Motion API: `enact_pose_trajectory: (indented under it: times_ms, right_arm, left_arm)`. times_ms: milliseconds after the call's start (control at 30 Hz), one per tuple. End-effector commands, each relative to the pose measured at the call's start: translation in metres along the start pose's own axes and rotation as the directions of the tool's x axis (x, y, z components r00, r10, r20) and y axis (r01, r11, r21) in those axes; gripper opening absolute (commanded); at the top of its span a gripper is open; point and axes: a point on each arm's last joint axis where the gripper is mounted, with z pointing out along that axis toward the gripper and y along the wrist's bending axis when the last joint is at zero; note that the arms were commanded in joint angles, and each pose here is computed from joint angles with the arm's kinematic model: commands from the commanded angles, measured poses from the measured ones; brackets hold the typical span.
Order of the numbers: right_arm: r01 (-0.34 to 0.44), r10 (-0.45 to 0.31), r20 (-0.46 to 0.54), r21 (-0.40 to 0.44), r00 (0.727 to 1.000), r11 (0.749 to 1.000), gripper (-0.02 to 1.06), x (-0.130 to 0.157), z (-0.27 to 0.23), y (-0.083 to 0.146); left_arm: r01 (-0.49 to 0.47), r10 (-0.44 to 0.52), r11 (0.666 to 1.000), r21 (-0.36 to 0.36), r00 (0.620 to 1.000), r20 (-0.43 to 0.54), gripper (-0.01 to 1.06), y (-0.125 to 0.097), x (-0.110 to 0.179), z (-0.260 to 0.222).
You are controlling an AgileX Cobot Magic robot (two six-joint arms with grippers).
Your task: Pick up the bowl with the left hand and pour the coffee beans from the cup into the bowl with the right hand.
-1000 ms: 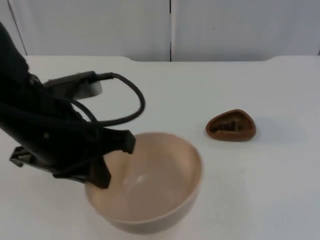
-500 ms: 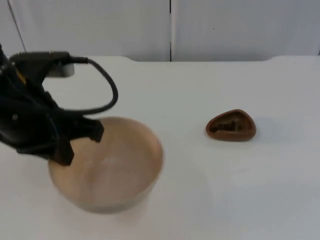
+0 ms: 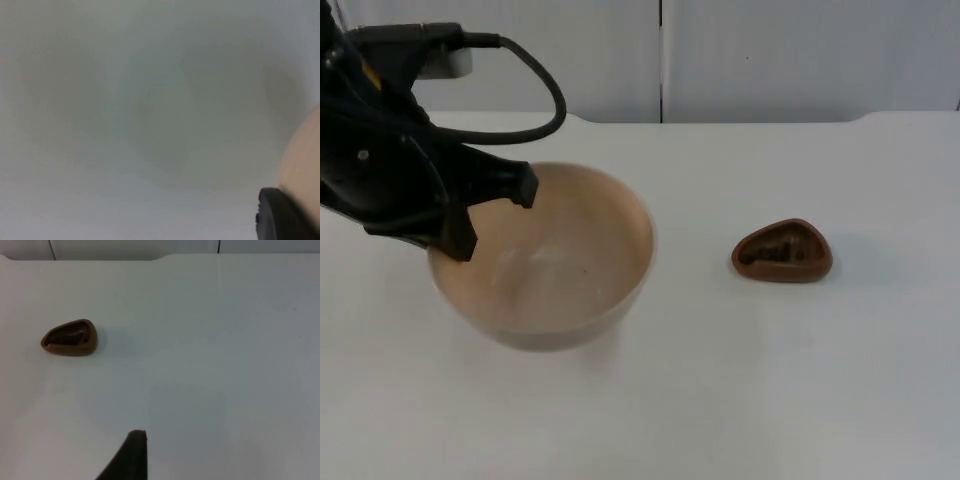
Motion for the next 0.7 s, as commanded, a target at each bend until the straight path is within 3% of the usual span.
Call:
enact_pose_trajectory:
  times_ms: [0, 300, 667]
  right_arm:
    - [-0.003, 0.003, 0.003, 0.005, 1.0, 1.0, 1.05, 0.0003, 0.0003, 0.0]
    - [-0.003, 0.003, 0.003, 0.005, 1.0, 1.0, 1.05, 0.0003, 0.0003, 0.0]
    - [-0.004, 0.004, 0.003, 0.003, 1.0, 1.0, 1.05, 0.0003, 0.0003, 0.0002]
  left_arm:
    - [0.015, -0.015, 1.0, 0.004, 1.0, 0.014, 0.0, -0.0003, -0.0022, -0.0044]
    - [0.031, -0.032, 0.999, 0.022, 0.997, 0.071, 0.0, -0.0017, -0.0071, -0.0043]
    - [0.055, -0.057, 0.998, 0.037, 0.996, 0.066, 0.0, -0.0029, -0.0067, -0.0044]
